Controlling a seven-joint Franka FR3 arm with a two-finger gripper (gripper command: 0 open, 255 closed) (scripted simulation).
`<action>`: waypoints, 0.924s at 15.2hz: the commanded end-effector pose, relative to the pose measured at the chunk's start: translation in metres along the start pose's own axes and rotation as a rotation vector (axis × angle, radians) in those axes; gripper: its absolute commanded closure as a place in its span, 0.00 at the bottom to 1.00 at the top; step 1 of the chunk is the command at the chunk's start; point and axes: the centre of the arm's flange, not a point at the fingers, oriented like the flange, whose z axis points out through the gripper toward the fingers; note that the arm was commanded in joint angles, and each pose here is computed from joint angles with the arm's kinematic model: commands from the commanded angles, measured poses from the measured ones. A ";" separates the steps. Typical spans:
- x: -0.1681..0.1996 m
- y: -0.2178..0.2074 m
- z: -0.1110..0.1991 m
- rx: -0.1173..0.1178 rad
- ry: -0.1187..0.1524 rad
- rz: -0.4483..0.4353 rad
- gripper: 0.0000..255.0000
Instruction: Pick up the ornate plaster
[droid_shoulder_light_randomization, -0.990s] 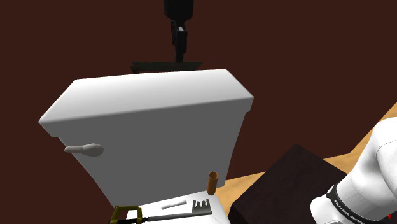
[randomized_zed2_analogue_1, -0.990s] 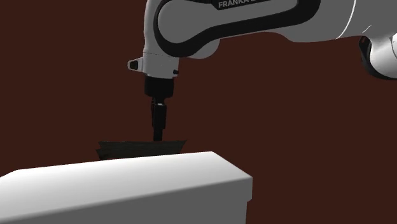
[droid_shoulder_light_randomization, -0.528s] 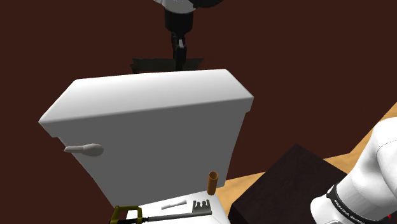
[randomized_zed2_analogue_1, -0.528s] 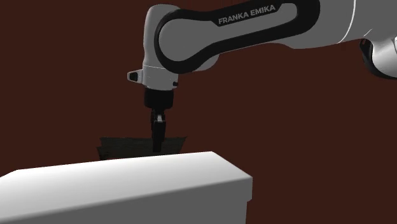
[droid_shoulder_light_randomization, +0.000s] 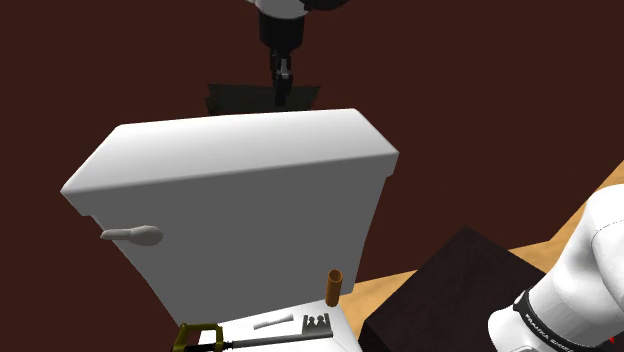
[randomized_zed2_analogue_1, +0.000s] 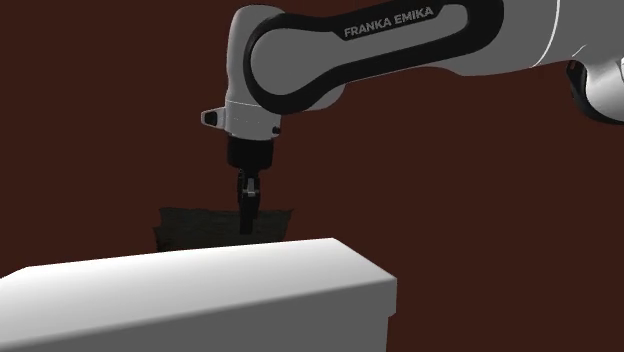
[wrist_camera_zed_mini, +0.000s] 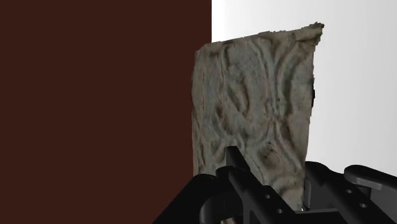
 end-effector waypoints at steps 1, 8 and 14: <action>0.001 -0.002 0.003 0.008 -0.004 -0.004 1.00; 0.002 0.009 -0.032 0.008 -0.004 -0.004 1.00; 0.004 0.019 -0.062 0.008 -0.004 -0.004 1.00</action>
